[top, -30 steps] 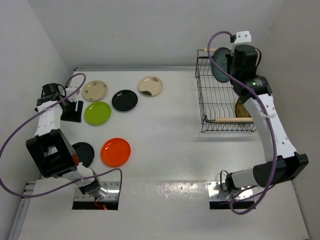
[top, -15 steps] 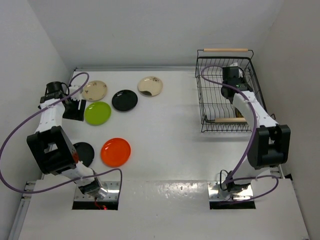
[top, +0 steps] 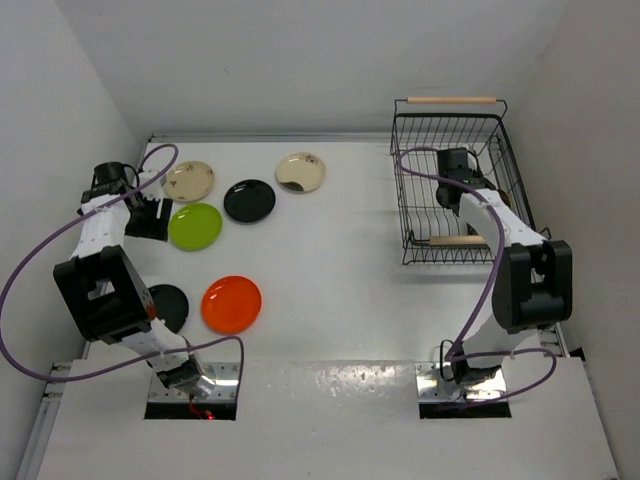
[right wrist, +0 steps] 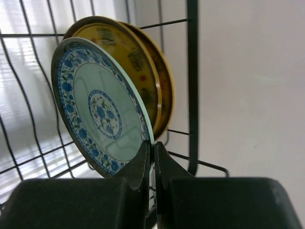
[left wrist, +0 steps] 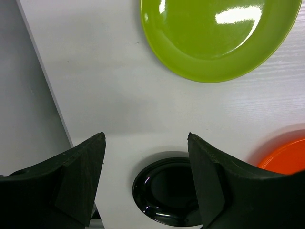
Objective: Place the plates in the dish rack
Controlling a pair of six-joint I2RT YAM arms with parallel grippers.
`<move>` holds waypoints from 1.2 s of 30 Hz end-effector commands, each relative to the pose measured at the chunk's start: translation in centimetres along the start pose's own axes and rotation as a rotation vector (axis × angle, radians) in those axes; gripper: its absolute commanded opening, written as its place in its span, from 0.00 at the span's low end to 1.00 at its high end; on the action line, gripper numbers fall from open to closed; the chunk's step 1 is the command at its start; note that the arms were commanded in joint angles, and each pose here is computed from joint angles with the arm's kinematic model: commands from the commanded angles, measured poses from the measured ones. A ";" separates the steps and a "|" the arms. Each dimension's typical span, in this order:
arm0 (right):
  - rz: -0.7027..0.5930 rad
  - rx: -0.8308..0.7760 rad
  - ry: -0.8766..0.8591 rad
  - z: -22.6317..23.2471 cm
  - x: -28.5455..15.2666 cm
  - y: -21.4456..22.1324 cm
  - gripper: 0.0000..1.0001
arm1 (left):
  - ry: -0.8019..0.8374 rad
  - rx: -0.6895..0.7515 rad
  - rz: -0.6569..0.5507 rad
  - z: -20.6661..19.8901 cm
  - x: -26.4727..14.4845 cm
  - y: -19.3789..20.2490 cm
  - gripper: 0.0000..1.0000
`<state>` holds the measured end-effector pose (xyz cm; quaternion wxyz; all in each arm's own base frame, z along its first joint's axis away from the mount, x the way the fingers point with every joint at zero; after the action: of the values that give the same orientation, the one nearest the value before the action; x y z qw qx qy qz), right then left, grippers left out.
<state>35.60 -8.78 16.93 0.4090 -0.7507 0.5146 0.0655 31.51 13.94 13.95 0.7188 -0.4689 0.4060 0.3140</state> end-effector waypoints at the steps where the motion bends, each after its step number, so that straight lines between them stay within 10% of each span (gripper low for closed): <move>1: 0.002 0.052 -0.014 1.0 0.3 0.0 0.00 | -0.031 0.005 -0.046 0.9 -0.7 -1.5 0.74; 6: 0.043 0.042 -0.041 2.0 0.7 0.3 0.06 | -0.025 0.013 -0.039 0.7 -0.5 -1.2 0.74; 12: 0.000 0.090 -0.059 0.9 -0.3 -1.8 0.60 | 0.013 0.102 0.016 0.1 -0.5 0.2 0.82; 19: -0.091 0.173 -0.146 -1.4 -3.4 -5.0 0.93 | 0.238 0.293 0.339 -0.8 0.1 9.1 0.84; 28: -0.221 0.188 -0.295 -1.3 -8.2 -7.8 0.99 | 0.325 0.147 0.498 -1.3 3.7 16.3 0.84; 32: -0.280 0.169 -0.285 -1.6 -9.9 -8.6 0.99 | 0.411 0.098 0.489 -2.9 4.6 17.4 0.76; 36: -0.327 0.170 -0.289 -1.7 -11.1 -8.8 0.99 | 0.452 0.085 0.479 -4.0 4.6 17.7 0.30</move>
<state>37.49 -0.81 25.71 0.5298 -0.7637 0.3556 0.0979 18.51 18.62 3.18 0.5574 -0.3577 0.6459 0.3797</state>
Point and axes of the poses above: each gripper's point midway between its finger pads, its own x axis out along the fingers, its own z axis along the line the jaws close on, y = z × x, the point moved 3 cm from there along -x, back along the fingers, and after that the axes turned 14 degrees about x, right-handed, at the moved point
